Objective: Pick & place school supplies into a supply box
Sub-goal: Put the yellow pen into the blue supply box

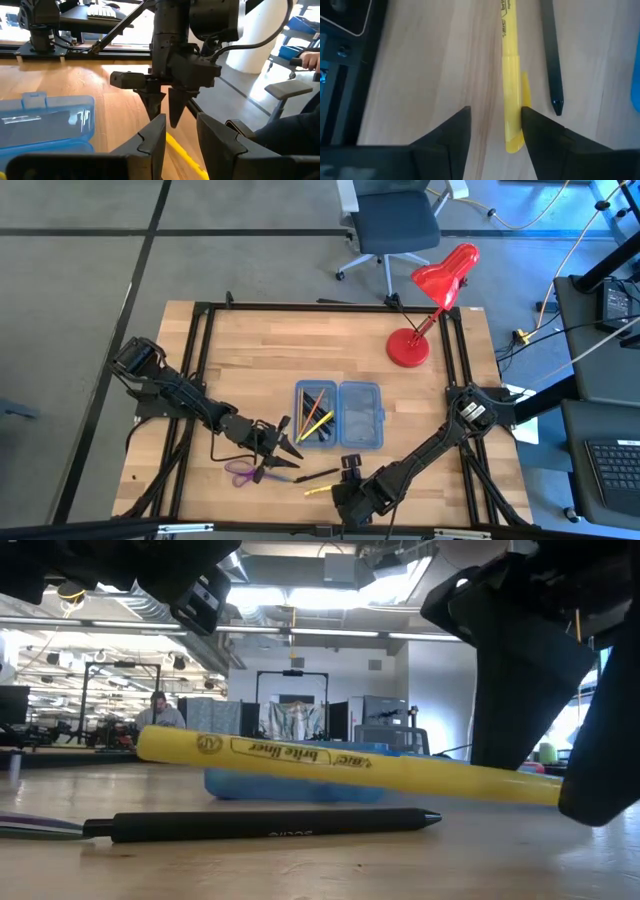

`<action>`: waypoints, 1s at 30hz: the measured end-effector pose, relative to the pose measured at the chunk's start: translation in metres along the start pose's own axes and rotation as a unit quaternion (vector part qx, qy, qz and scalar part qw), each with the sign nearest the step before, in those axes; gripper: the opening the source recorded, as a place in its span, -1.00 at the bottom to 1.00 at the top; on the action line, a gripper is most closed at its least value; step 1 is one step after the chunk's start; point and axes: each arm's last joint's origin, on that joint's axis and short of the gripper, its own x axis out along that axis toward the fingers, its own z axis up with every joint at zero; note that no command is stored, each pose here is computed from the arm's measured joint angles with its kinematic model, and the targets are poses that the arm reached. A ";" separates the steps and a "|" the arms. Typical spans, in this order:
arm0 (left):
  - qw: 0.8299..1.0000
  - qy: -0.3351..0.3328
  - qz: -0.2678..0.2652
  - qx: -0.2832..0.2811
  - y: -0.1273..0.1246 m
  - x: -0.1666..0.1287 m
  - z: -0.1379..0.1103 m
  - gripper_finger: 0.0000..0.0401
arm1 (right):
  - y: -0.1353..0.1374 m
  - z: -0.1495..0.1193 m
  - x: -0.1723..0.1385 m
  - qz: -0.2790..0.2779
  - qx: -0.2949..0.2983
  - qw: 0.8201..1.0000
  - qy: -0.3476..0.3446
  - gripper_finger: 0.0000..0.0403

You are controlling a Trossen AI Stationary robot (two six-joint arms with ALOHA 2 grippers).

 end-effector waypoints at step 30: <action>0.992 -0.023 0.122 0.004 0.011 0.000 0.002 -0.49 | -0.079 0.035 -0.019 -0.189 -0.058 0.979 0.053 -0.13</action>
